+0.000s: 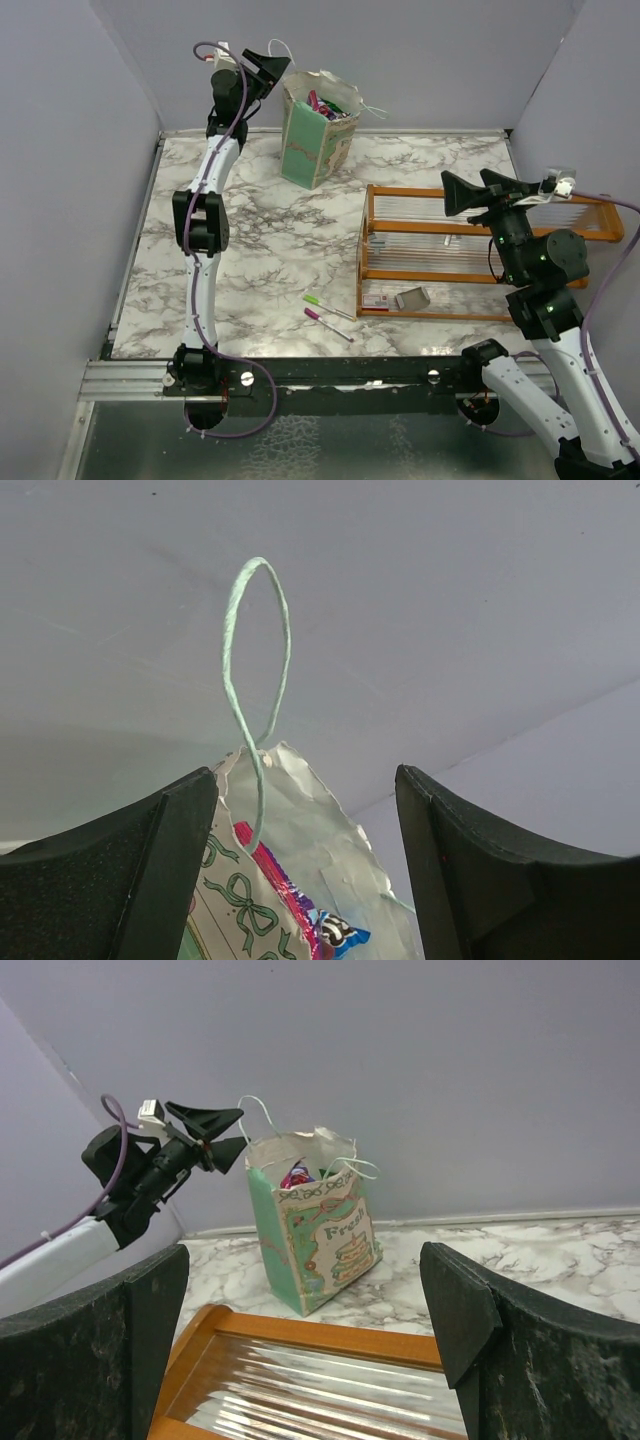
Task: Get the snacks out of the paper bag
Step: Move the paper bag to the center of the board.
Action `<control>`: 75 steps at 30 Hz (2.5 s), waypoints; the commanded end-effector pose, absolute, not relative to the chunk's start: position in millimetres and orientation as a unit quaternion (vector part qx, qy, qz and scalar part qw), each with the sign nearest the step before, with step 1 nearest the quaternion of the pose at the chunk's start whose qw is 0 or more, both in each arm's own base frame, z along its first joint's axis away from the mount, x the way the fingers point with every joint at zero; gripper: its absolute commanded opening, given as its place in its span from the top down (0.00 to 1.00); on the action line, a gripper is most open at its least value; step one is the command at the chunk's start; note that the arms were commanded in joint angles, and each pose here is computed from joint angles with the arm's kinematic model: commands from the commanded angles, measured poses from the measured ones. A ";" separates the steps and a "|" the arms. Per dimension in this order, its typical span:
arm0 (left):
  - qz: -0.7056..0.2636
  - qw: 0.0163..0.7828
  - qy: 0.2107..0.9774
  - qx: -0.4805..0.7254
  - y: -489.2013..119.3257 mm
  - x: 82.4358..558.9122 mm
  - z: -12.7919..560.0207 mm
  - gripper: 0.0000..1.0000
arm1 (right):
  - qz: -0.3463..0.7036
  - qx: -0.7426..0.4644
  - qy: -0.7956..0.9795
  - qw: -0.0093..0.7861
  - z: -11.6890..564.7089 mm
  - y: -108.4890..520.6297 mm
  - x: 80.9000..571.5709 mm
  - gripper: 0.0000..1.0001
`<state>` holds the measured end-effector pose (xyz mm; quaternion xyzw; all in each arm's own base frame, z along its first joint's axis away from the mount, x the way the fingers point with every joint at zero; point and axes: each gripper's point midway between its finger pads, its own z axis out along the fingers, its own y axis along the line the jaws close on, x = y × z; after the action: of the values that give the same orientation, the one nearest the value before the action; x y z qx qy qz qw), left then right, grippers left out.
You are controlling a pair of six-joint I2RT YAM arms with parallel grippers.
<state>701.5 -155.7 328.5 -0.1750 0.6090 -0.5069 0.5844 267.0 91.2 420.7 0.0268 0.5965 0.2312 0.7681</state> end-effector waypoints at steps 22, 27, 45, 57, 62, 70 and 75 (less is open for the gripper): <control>-0.512 0.607 0.556 -0.246 -143.3 716.4 353.7 0.67 | 0.218 0.021 0.603 0.767 429.1 88.1 266.1 0.01; -0.514 0.600 0.561 -0.247 -147.9 716.8 346.5 0.67 | 0.222 0.021 0.603 0.766 433.6 88.7 264.9 0.01; -0.509 0.604 0.559 -0.251 -152.1 720.4 341.0 0.78 | 0.216 0.021 0.605 0.766 428.9 89.0 270.4 0.01; -0.545 0.576 0.565 -0.227 -145.3 673.2 389.1 1.00 | 0.264 -0.024 0.648 0.714 418.4 123.6 286.8 0.01; -0.558 0.561 0.575 -0.205 -148.0 637.7 400.7 1.00 | 0.292 -0.042 0.671 0.680 418.0 142.7 297.7 0.01; -0.565 0.542 0.585 -0.213 -116.6 563.7 399.5 1.00 | 0.371 -0.087 0.695 0.609 411.2 185.7 309.3 0.00; -0.549 0.538 0.609 -0.197 -104.6 509.2 388.4 1.00 | 0.421 -0.110 0.688 0.582 417.3 209.0 316.1 0.01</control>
<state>566.5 -111.0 309.7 -0.2802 0.6521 -0.5169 0.4786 323.5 187.0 399.9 -0.0780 0.7028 0.3593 0.6090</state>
